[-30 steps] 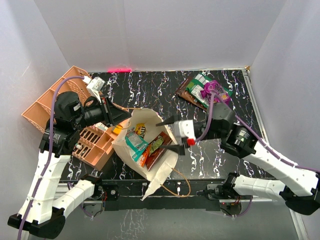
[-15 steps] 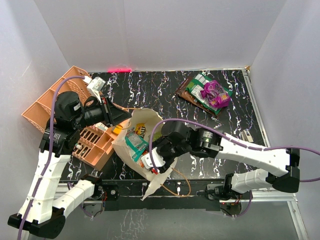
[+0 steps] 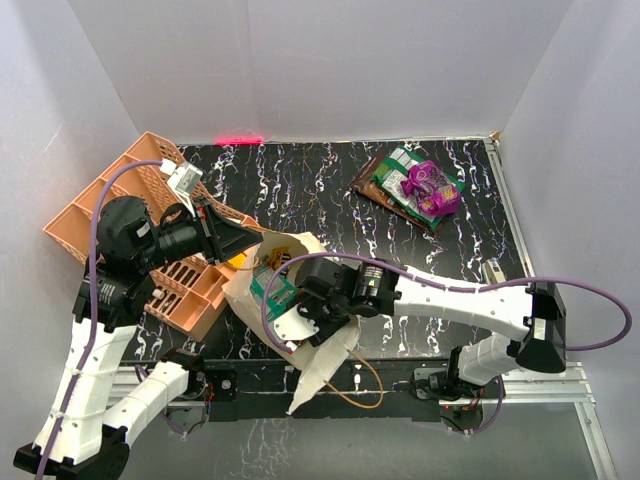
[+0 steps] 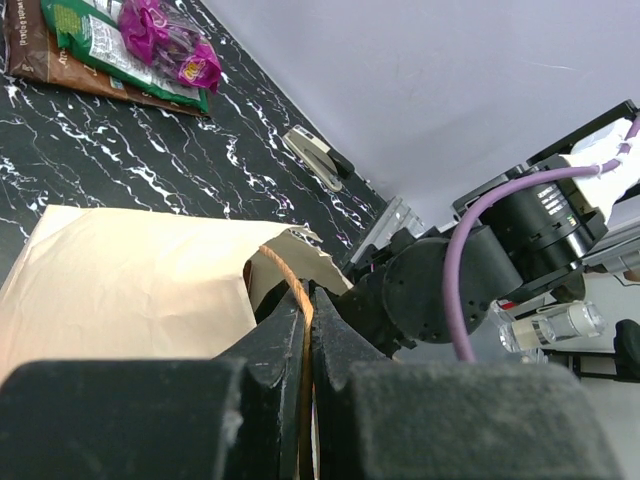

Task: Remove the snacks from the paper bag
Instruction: Take out the snack from the paper bag.

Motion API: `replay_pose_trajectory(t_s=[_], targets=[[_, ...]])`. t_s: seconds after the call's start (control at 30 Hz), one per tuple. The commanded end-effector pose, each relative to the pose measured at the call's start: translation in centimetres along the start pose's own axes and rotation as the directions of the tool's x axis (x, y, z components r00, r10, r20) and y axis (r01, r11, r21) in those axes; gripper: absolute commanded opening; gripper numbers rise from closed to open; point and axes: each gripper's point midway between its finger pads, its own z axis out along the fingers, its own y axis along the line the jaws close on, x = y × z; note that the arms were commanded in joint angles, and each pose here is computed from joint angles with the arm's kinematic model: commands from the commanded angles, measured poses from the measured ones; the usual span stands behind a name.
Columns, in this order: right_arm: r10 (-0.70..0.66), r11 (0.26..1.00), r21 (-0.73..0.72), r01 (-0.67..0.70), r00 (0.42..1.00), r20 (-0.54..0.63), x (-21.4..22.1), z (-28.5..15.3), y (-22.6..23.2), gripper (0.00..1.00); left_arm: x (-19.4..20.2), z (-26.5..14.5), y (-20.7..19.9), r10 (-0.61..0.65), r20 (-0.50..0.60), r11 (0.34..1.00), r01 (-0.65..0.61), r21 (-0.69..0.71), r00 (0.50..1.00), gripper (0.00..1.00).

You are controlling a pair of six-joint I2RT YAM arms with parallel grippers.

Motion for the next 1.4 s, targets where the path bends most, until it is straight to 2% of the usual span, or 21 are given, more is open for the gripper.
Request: replay_pose_trajectory(t_s=[0.0,0.4,0.6,0.8,1.0,1.2,1.37], targets=[[-0.036,0.998,0.056,0.039,0.998,-0.053,0.6,-0.1,-1.3,0.5,-0.6,-0.2,-1.3,0.033,0.023,0.998,-0.034,0.059,0.999,0.0],[-0.045,0.998,0.048,0.048,0.996,-0.075,1.5,2.7,-1.1,0.51,-0.3,-0.7,-1.6,0.06,0.009,0.997,-0.061,0.054,0.998,0.0],[-0.07,0.997,0.029,0.071,0.996,-0.058,1.9,3.0,-0.2,0.52,0.5,-1.1,-1.5,0.102,-0.006,0.993,-0.102,0.058,0.995,0.0],[-0.113,0.992,0.049,0.119,0.989,-0.098,2.5,3.0,-1.1,0.52,0.6,-1.4,-1.5,0.119,0.003,0.992,-0.119,0.052,0.993,0.0],[-0.116,0.984,0.125,0.13,0.987,-0.112,2.5,4.0,-3.0,0.33,0.4,-1.3,-2.0,0.107,0.005,0.991,-0.108,0.076,0.994,0.0],[-0.1,0.972,0.2,0.122,0.988,-0.119,2.6,3.3,-4.9,0.08,0.5,-1.3,-1.9,0.107,0.0,0.992,-0.107,0.069,0.994,0.0],[-0.082,0.939,0.335,0.082,0.997,-0.017,0.6,0.0,-7.7,0.07,0.9,-1.2,-1.6,0.108,-0.006,0.992,-0.108,0.066,0.994,0.0]])
